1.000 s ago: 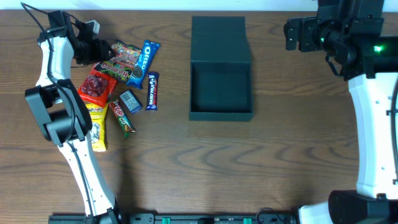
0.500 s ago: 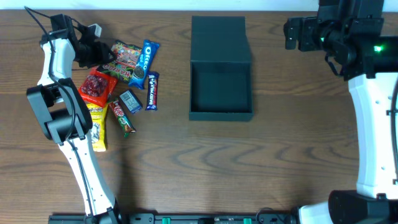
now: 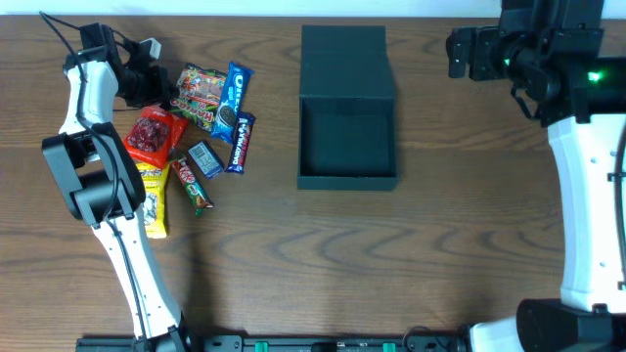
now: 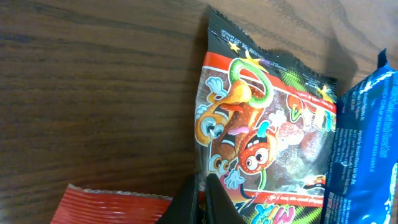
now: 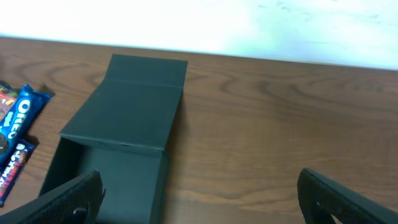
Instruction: Pack container
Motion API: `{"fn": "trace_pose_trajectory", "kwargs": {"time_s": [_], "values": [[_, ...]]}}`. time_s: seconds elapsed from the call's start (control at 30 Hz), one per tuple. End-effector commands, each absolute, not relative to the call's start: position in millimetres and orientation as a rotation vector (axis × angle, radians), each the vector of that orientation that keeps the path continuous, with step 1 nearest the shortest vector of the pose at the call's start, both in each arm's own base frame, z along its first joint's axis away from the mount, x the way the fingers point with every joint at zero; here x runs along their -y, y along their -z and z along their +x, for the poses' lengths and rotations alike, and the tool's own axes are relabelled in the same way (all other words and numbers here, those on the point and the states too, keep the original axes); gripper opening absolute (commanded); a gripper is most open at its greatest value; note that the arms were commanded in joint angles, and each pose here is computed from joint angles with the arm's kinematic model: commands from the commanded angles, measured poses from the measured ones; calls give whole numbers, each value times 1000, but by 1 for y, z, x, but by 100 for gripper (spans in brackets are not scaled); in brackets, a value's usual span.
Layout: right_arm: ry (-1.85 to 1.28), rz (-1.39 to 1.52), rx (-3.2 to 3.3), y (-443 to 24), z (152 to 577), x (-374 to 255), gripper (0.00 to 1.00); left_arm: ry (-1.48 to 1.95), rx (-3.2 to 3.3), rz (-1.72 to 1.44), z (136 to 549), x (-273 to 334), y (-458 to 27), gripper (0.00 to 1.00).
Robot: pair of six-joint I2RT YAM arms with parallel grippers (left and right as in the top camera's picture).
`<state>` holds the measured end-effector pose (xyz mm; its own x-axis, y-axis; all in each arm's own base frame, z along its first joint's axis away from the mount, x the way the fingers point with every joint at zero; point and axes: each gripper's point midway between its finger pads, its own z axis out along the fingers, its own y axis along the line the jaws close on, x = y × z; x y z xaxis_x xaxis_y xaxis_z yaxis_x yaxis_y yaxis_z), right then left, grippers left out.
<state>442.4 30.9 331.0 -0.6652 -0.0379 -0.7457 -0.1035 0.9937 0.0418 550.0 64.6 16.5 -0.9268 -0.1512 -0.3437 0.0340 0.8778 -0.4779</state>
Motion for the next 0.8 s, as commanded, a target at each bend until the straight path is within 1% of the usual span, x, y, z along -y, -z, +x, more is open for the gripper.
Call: {"fn": "trace_pose_trajectory", "kwargs": {"time_s": [0.0,0.1,0.3,0.33,0.47,0.6,0.77], "values": [[-116,-89,-2308,-327,442,-32,99,742,-2677,-119,551,-62,-12,6],[-115,-90,-2307,-328,442,-32,99,698,-2638,-98,564,-68,-43,6],[-115,-90,-2292,-330,445,-32,99,469,-2494,-91,596,-94,-139,6],[-115,-90,-2288,-331,446,-32,99,453,-2453,-85,600,-95,-160,6],[-114,-90,-2276,-333,448,-32,99,436,-2355,-93,602,-93,-214,6],[-47,-57,-2270,-334,449,-22,99,448,-2296,-31,595,-69,-255,6],[10,-16,-2274,-334,448,-7,99,553,-2227,82,586,-4,-294,6]]}}
